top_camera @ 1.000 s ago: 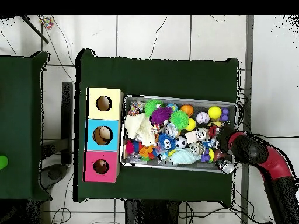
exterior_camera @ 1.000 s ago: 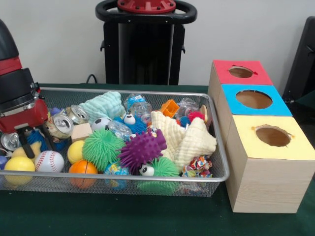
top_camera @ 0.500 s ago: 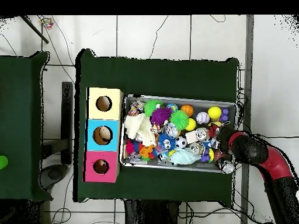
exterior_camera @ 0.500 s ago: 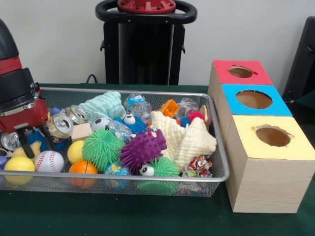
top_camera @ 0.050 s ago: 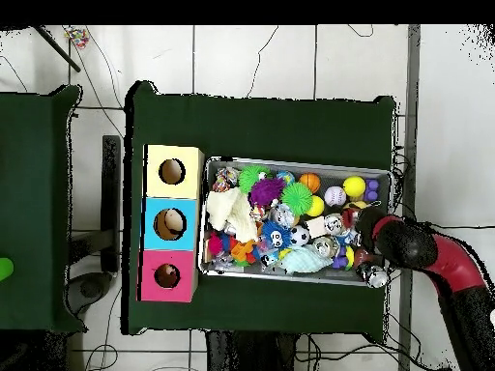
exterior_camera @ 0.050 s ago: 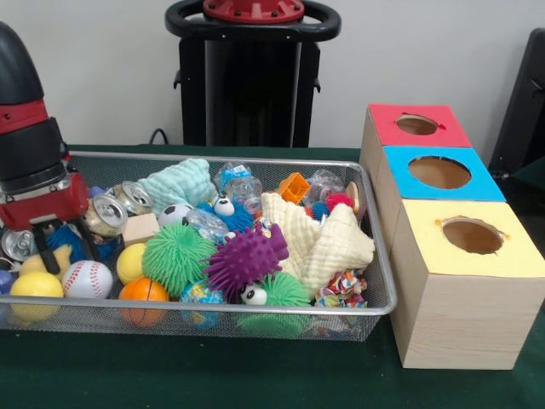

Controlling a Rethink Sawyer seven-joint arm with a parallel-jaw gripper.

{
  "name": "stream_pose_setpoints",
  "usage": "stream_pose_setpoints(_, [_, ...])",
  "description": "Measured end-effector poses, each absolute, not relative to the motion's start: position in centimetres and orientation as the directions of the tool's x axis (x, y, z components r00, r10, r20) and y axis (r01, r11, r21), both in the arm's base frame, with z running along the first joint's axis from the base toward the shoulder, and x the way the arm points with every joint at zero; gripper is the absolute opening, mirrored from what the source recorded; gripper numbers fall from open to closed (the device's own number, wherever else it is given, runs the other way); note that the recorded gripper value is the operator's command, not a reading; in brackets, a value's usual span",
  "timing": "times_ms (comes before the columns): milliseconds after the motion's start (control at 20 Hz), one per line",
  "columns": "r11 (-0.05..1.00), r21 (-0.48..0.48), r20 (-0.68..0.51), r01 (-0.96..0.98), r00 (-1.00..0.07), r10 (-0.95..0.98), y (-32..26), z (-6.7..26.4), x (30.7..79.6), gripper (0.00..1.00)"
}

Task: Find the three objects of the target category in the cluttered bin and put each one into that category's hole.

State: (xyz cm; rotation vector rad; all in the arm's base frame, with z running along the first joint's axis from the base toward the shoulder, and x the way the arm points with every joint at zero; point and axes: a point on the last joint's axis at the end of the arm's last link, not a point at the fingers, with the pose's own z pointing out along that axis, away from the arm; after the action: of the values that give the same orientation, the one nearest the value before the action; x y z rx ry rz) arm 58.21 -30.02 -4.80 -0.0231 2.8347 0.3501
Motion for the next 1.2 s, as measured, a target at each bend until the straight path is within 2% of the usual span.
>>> stream_pose_setpoints(400, [0.981, 0.164, -0.264, -0.101, -0.963, -0.055, -29.44, -4.52, 58.41, 1.00])
stream_pose_setpoints(1200, [0.985, 0.120, -0.270, -0.122, -0.959, -0.086, -29.36, -4.53, 58.46, 1.00])
